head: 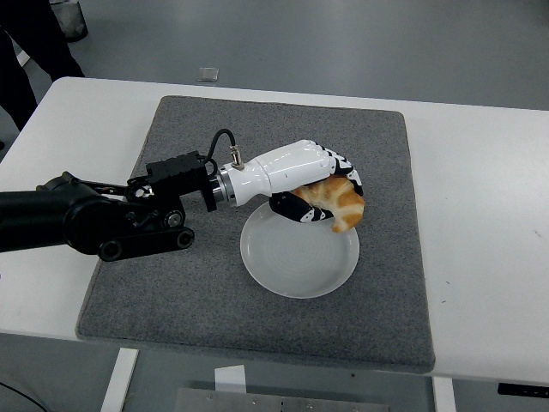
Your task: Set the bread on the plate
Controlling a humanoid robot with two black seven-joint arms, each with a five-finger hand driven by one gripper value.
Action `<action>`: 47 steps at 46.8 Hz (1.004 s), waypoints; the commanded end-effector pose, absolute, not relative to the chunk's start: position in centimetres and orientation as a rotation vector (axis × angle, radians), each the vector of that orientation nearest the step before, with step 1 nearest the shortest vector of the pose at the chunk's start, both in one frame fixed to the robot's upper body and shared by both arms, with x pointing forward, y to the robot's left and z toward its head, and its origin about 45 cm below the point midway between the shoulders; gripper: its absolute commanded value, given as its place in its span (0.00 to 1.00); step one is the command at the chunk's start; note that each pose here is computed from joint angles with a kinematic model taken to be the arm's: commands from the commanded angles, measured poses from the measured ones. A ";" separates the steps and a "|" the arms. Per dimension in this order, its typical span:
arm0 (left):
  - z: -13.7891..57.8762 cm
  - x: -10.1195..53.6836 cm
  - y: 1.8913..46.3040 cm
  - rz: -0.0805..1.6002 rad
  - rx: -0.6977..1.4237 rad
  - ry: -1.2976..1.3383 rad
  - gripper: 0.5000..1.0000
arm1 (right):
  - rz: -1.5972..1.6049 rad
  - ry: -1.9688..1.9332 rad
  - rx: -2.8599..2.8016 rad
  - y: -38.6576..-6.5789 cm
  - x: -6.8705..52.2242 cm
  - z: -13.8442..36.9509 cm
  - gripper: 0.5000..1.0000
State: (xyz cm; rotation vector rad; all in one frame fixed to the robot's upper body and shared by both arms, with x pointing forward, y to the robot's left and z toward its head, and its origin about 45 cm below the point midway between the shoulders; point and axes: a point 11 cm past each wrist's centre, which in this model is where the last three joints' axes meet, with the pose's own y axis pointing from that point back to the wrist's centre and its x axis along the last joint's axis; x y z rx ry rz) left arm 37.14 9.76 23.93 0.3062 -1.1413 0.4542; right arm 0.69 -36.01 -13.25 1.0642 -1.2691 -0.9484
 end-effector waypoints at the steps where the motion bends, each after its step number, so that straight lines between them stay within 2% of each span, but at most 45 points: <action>1: 22.9 36.7 10.1 0.455 0.317 -1.120 0.00 | -0.949 -1.270 1.064 -36.0 0.7 -13.3 0.90; 47: 18.2 35.3 12.1 0.507 0.327 -1.075 0.00 | -0.950 -1.269 1.063 -36.0 0.7 -13.3 0.90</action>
